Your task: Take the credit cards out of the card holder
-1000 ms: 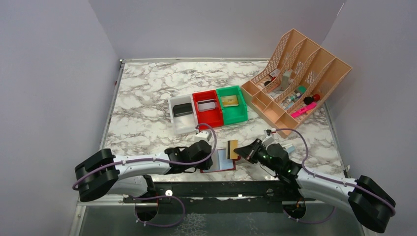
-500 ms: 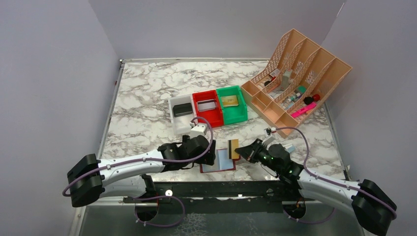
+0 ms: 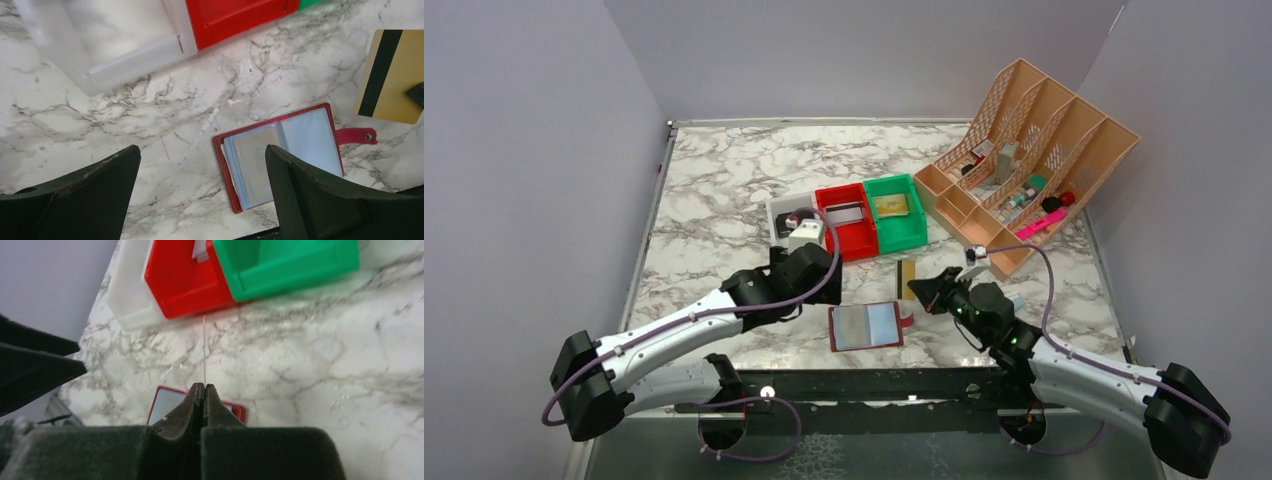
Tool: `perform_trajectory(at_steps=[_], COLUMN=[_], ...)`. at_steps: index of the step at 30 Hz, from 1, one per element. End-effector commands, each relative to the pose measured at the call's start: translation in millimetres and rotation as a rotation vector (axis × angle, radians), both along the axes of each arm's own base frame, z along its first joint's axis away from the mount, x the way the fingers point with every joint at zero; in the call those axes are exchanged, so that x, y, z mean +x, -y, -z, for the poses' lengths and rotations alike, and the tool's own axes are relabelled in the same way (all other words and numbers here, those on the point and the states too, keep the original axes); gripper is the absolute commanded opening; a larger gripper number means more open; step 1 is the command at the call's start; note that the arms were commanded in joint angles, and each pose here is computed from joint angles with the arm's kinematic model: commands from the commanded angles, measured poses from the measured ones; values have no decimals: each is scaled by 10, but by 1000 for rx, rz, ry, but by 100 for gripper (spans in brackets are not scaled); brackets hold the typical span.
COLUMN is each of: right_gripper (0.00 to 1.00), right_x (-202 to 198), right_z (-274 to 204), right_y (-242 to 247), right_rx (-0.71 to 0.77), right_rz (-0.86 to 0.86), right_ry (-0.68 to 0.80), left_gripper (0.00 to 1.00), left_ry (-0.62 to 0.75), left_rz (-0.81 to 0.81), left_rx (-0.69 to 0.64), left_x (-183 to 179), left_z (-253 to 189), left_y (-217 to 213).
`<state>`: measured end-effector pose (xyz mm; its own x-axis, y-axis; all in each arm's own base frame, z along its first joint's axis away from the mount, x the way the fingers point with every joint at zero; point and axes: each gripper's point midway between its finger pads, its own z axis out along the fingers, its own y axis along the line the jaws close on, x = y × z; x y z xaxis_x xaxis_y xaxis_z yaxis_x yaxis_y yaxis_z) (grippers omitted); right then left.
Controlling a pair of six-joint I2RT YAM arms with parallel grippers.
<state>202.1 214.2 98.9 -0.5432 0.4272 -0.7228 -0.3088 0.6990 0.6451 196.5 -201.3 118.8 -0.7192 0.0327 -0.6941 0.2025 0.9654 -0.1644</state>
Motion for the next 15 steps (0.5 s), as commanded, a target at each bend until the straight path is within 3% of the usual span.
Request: perform_trajectory(at_steps=[1, 10, 15], right_gripper=[2, 3, 3], right_x=[418, 928, 1279], right_z=[-297, -569, -795], right_y=[229, 96, -29], right_rx=[-185, -494, -552], right_rz=[161, 173, 73], right_ry=[199, 374, 489], left_gripper=[99, 99, 99], left_ry=[133, 189, 194], left_rz=[-59, -119, -130], left_rx=[76, 145, 144], left_x=[159, 198, 227], left_z=[-346, -365, -366], left_y=[-342, -718, -732])
